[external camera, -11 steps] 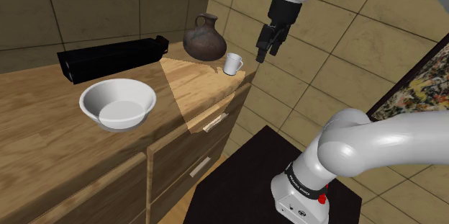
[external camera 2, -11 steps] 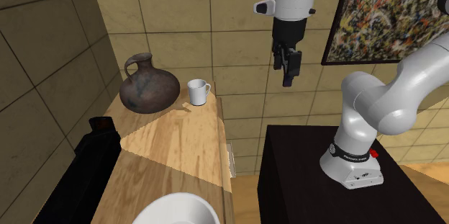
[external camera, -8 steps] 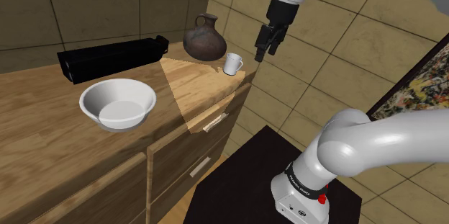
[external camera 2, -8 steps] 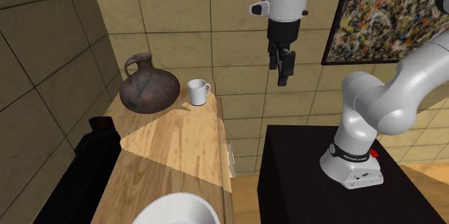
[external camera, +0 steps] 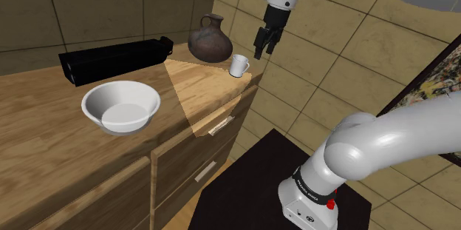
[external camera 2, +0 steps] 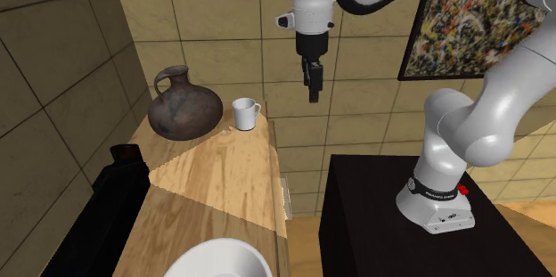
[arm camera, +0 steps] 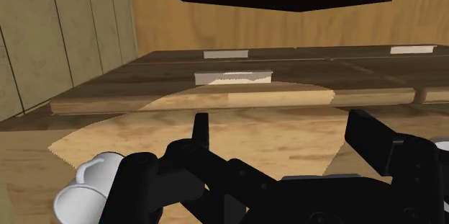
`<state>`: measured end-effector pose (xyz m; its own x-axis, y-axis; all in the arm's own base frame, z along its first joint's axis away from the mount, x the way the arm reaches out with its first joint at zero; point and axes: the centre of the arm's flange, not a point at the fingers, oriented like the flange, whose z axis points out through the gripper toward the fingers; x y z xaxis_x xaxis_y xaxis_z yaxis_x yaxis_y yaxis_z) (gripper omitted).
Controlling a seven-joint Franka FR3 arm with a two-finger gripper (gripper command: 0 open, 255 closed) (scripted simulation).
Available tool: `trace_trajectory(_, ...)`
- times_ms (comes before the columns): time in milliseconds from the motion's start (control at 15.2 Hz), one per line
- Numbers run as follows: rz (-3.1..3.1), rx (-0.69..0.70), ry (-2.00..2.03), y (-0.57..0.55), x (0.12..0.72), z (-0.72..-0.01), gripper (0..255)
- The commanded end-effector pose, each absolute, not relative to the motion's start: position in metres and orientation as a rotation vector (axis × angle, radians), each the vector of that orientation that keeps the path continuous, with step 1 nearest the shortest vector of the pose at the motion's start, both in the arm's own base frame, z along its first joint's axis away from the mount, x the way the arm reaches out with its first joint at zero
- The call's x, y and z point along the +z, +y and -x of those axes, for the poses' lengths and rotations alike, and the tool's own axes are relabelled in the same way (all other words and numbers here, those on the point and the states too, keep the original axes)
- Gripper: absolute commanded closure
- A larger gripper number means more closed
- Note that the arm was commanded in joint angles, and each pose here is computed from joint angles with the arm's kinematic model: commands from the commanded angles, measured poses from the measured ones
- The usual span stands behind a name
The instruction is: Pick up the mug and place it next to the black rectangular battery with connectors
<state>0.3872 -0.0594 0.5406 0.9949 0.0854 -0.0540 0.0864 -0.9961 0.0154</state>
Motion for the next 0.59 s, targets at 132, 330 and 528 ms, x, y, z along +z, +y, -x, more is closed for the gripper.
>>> trace_trajectory(132,-3.130,-0.086,0.140,-0.096,0.520,-0.416,0)
trace_trajectory(330,-3.138,-0.089,0.143,-0.125,0.505,-0.440,0)
trace_trajectory(528,-3.146,-0.091,0.147,-0.153,0.490,-0.465,0)
